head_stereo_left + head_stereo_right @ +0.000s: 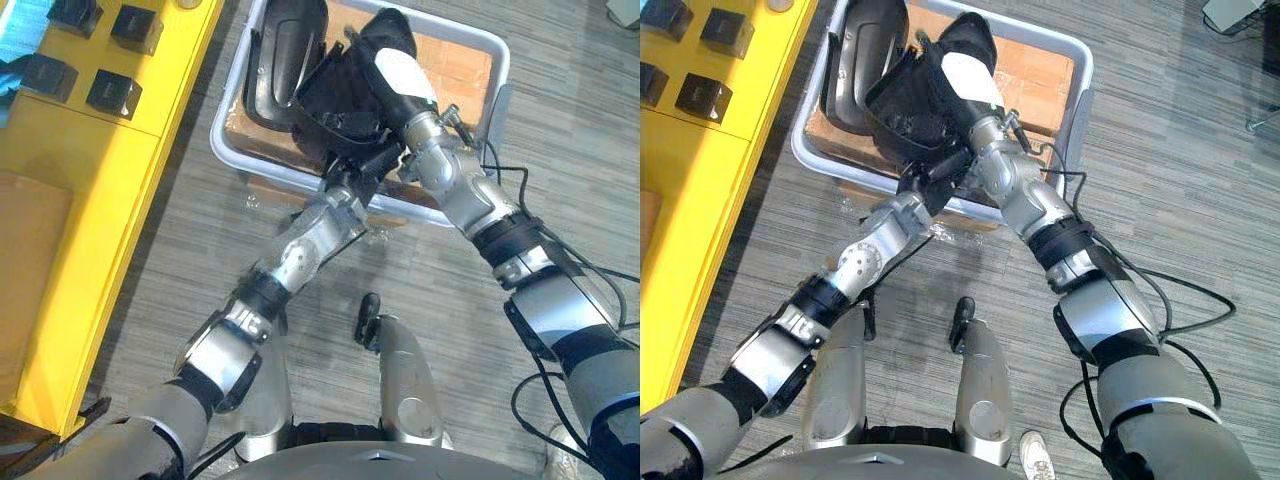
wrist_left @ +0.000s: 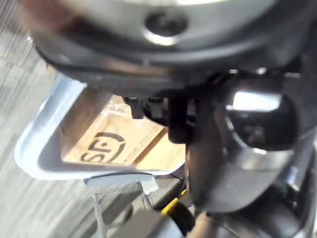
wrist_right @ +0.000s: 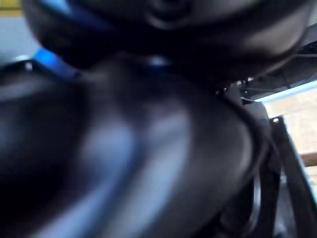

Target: Walk over and take three plastic housings, then place them on the shelf

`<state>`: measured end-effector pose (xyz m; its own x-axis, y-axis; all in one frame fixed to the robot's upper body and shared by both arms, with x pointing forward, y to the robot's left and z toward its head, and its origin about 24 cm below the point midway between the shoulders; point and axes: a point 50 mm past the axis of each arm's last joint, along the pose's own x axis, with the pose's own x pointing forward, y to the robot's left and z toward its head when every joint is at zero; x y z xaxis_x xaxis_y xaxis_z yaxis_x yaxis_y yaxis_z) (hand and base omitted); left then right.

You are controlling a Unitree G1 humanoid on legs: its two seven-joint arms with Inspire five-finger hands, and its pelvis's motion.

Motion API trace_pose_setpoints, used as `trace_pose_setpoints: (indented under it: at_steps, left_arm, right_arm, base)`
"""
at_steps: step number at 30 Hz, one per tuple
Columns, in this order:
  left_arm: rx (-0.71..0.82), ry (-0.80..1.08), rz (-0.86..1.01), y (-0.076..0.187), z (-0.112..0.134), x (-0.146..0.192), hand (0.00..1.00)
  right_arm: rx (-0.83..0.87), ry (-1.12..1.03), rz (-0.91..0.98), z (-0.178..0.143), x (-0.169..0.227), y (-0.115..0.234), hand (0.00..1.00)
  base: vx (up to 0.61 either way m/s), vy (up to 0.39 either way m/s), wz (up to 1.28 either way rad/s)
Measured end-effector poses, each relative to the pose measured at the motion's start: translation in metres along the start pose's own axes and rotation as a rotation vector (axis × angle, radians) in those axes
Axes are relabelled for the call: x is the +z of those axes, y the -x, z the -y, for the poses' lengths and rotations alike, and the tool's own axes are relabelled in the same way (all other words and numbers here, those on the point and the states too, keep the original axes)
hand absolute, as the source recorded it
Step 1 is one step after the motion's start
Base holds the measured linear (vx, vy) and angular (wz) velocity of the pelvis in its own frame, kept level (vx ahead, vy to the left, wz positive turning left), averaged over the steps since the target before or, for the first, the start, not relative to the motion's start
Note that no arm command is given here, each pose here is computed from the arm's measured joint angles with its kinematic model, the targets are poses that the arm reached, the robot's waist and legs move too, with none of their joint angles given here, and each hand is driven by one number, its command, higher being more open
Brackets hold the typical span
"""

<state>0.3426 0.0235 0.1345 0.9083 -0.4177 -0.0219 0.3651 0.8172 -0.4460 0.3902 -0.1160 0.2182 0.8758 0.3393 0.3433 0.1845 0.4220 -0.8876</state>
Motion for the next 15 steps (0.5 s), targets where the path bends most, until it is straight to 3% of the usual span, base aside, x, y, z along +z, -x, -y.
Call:
trace_pose_setpoints:
  at_steps: [6, 11, 15]
  left_arm:
    - [0.151, -0.292, 0.041, 0.028, -0.045, 0.002, 1.00]
    - [0.255, -0.480, 0.040, 0.071, -0.089, 0.002, 1.00]
    - [0.180, -0.521, 0.005, 0.095, -0.087, -0.010, 1.00]
  right_arm:
    - [-0.042, 0.023, -0.137, 0.021, -0.048, 0.024, 1.00]
    - [-0.124, 0.040, -0.175, 0.044, -0.068, 0.050, 1.00]
    - [-0.193, 0.052, -0.221, 0.057, -0.082, 0.068, 1.00]
  base:
    - [-0.01, 0.008, 0.11]
    - [0.05, -0.002, 0.09]
    - [0.07, 0.019, 0.15]
